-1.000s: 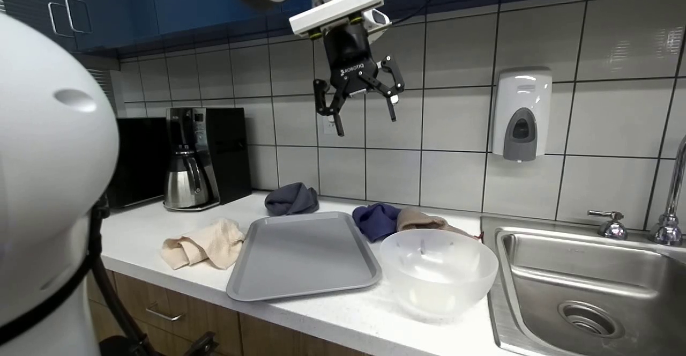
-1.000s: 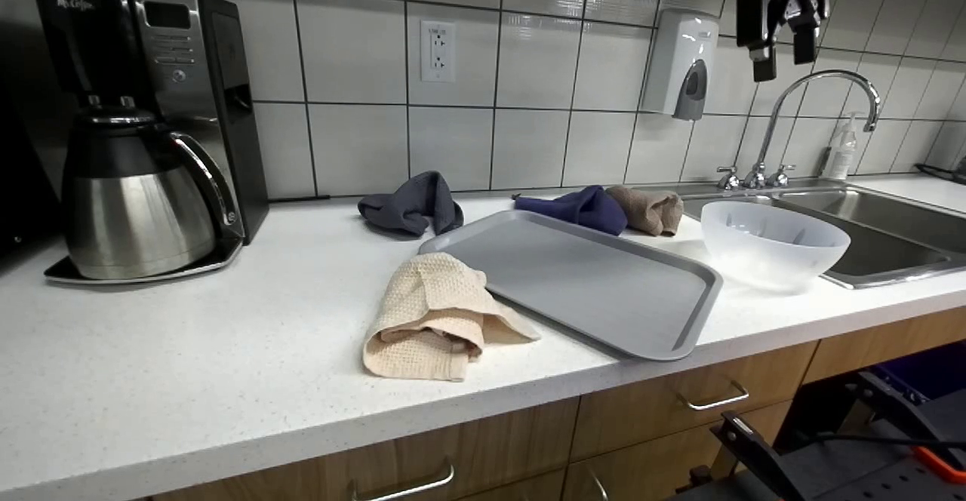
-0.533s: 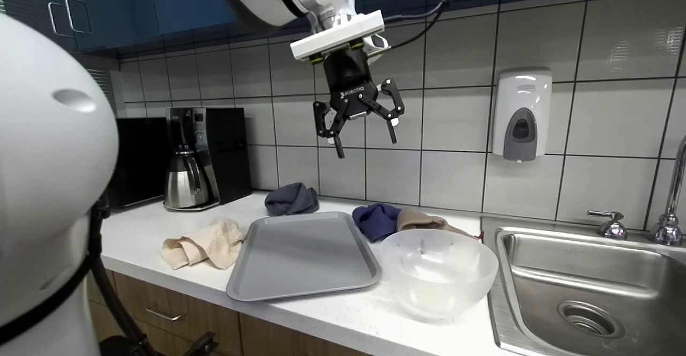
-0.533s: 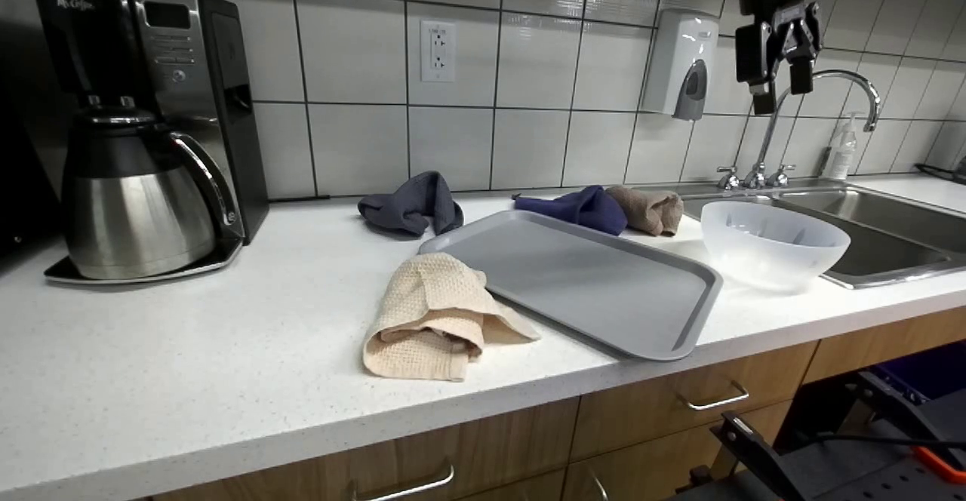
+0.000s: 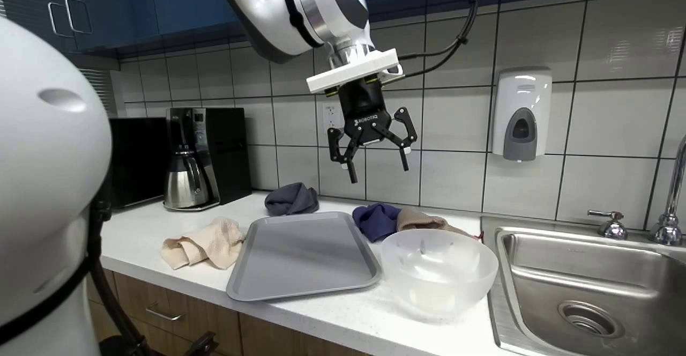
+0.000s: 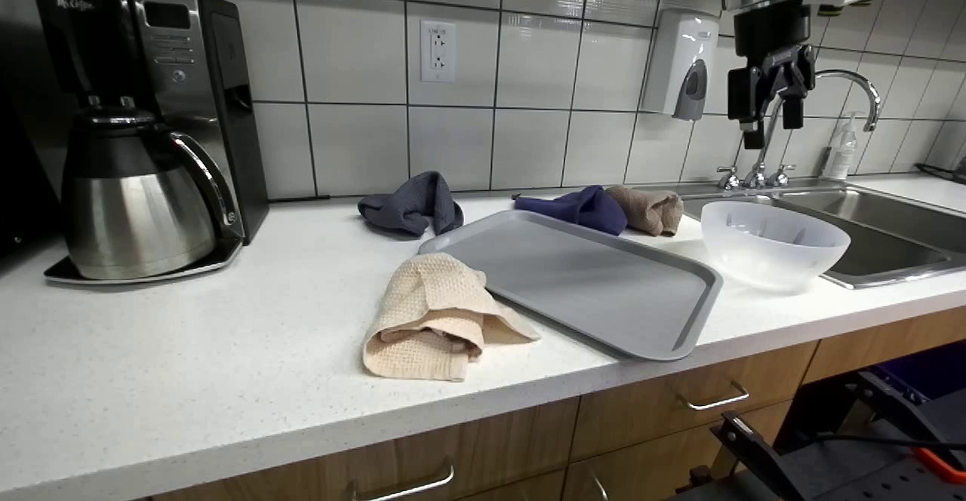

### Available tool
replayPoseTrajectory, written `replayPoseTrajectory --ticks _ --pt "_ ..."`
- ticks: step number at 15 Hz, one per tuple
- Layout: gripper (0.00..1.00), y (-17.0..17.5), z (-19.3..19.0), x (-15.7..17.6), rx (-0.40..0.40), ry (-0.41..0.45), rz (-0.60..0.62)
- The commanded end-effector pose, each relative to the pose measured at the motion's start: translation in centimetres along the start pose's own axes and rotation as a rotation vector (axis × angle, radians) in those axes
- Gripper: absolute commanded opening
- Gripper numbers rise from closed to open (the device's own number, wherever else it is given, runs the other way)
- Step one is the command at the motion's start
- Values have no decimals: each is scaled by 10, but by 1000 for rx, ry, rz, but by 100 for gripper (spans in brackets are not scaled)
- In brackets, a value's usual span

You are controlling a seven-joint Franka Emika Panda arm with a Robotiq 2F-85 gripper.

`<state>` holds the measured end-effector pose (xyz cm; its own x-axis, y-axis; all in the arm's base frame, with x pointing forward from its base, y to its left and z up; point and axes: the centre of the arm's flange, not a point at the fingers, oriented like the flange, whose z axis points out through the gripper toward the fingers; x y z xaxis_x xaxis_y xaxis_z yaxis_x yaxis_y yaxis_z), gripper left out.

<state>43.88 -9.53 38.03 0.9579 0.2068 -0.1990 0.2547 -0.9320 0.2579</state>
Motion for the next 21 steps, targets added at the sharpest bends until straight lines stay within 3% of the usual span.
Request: replayPoseTrajectory --ticks 1,13,21 --pt "100 17 16 10 -7 28 43" --pt "100 83 56 63 1 65 89" --pt "100 103 69 112 42 48 107"
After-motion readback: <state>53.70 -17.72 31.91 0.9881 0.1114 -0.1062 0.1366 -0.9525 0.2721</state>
